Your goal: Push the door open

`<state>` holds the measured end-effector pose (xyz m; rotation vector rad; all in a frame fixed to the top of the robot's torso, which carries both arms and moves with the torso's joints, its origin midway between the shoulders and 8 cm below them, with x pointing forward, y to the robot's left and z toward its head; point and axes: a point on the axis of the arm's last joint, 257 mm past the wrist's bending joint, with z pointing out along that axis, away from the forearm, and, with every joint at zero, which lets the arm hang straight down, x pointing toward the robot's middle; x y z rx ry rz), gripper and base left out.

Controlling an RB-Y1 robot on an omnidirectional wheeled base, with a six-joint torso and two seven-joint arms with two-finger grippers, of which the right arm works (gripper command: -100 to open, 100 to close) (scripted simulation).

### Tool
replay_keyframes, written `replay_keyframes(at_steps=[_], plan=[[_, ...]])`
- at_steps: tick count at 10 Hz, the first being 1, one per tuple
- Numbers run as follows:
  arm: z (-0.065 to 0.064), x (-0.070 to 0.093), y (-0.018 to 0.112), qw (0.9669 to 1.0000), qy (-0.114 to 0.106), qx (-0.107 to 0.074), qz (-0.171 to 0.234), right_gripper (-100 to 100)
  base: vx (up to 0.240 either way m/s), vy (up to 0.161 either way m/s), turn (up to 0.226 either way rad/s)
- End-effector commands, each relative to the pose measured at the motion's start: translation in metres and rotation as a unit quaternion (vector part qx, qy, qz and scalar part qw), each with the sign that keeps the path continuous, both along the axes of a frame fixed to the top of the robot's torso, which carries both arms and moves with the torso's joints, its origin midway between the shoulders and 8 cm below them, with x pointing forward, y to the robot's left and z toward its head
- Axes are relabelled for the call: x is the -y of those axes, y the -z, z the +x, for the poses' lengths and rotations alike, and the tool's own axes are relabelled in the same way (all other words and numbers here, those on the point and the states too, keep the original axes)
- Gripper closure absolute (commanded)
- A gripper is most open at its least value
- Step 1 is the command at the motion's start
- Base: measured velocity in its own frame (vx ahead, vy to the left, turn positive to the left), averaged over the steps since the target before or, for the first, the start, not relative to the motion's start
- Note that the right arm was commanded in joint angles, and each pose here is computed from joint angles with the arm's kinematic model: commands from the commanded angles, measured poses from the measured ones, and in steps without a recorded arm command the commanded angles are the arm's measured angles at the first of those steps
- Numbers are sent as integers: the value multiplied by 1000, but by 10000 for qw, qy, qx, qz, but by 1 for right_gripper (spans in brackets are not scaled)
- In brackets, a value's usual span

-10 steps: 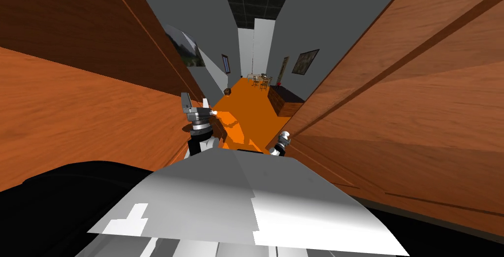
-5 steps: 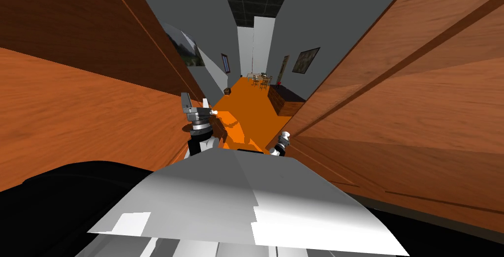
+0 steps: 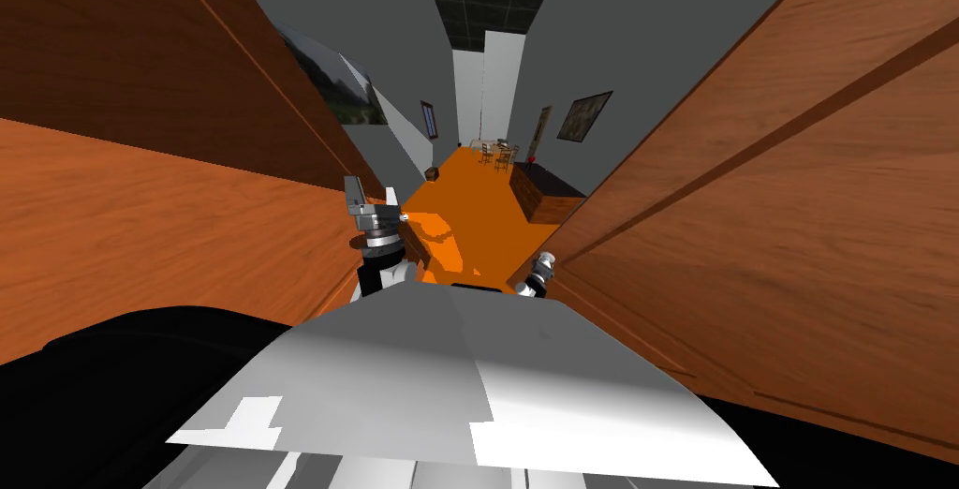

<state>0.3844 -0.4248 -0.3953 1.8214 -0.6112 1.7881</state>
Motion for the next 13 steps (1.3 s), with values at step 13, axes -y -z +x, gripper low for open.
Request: replay_keyframes(at_steps=[13], plan=[[-31, 60, -8, 9960, 876, 169, 63, 100, 182, -57, -35]])
